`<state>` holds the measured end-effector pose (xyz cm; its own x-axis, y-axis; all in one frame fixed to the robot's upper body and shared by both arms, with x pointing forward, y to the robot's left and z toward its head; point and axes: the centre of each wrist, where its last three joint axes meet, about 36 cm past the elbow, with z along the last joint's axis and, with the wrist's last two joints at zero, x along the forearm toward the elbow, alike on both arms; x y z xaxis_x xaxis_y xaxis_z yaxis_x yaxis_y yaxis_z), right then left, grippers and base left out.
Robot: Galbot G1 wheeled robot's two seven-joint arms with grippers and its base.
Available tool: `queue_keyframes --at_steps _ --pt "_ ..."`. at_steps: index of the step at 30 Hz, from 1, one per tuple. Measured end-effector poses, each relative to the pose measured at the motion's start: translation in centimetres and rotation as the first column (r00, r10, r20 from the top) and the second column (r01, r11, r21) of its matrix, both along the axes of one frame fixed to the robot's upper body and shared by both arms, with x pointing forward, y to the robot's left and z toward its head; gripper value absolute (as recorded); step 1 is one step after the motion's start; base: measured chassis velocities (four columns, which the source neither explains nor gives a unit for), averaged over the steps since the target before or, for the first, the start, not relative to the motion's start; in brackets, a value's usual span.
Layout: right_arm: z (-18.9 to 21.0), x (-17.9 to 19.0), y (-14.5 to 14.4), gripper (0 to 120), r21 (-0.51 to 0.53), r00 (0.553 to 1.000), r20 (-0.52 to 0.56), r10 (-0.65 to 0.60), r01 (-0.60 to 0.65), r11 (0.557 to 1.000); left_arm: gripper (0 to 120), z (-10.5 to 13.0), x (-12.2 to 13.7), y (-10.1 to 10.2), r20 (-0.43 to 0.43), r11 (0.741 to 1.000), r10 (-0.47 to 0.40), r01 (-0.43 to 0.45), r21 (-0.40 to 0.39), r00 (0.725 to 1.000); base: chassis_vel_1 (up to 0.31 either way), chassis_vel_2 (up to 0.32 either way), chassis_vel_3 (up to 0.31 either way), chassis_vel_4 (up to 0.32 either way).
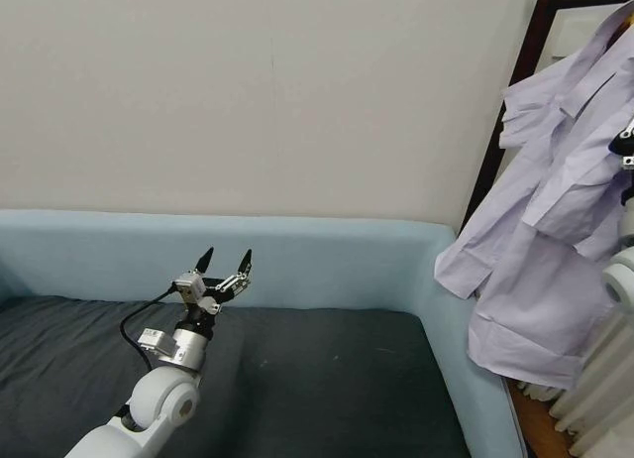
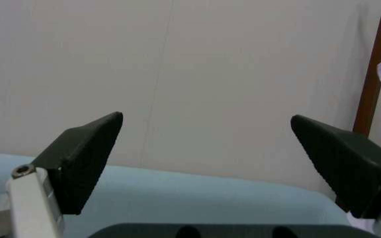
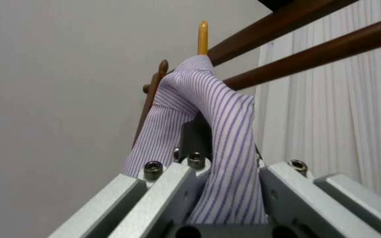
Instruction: Pick up the clothes from the sofa and hang them on the clothes hanger.
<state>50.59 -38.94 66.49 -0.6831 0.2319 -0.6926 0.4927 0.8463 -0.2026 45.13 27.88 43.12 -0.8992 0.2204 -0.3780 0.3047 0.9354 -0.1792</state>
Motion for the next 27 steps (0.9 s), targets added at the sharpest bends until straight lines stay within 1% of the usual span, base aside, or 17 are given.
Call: queue_keyframes --at_steps 4,5,7,9,10,14,15,21,24,27 --pt "-1.7 4.3 -0.2 0 -0.022 0.999 0.009 -0.032 0.032 0.999 100 0.2 0.2 0.7 0.0 1.0 0.008 -0.008 0.017 1.0 0.0 0.0 0.0 0.0" --pt "-1.7 4.3 -0.2 0 -0.022 0.999 0.009 -0.032 0.032 0.999 100 0.2 0.2 0.7 0.0 1.0 0.008 -0.008 0.017 1.0 0.0 0.0 0.0 0.0" --pt "-2.0 6.1 -0.5 0 -0.055 0.998 0.019 -0.055 0.056 0.997 100 0.3 0.2 0.9 0.0 1.0 0.009 -0.009 0.018 1.0 0.0 0.0 0.0 0.0" --pt "-2.0 7.7 -0.6 0 -0.078 0.997 0.028 -0.067 0.069 0.995 100 0.2 0.3 0.9 -0.003 1.0 0.011 -0.011 0.019 1.0 0.0 0.0 0.0 0.0" --pt "-2.0 7.7 -0.6 0 -0.078 0.997 0.028 -0.067 0.069 0.995 100 0.2 0.3 0.9 -0.003 1.0 0.011 -0.011 0.019 1.0 0.0 0.0 0.0 0.0" --pt "-1.2 11.3 0.1 0 -0.104 0.996 0.039 -0.077 0.081 0.991 100 0.0 0.3 0.6 -0.004 1.0 0.011 -0.011 0.01 1.0 0.0 0.0 0.0 0.0" --pt "-1.2 11.3 0.1 0 -0.104 0.996 0.039 -0.077 0.081 0.991 100 0.0 0.3 0.6 -0.004 1.0 0.011 -0.011 0.01 1.0 0.0 0.0 0.0 0.0" --pt "-1.3 14.9 -0.2 0 -0.147 0.993 0.036 -0.11 0.114 0.983 100 0.0 0.3 0.4 -0.003 1.0 0.011 -0.011 0.0 1.0 0.0 0.0 0.0 0.0" --pt "-1.6 16.7 -0.9 0 -0.142 0.991 0.022 -0.136 0.137 0.98 100 0.2 0.4 0.7 0.002 1.0 0.014 -0.014 0.005 1.0 0.0 0.0 0.0 0.0" --pt "-1.7 17.5 -1.5 0 -0.15 0.988 0.028 -0.15 0.153 0.977 100 0.4 0.4 1.0 0.007 1.0 0.019 -0.019 0.009 1.0 0.0 0.0 0.0 0.0"
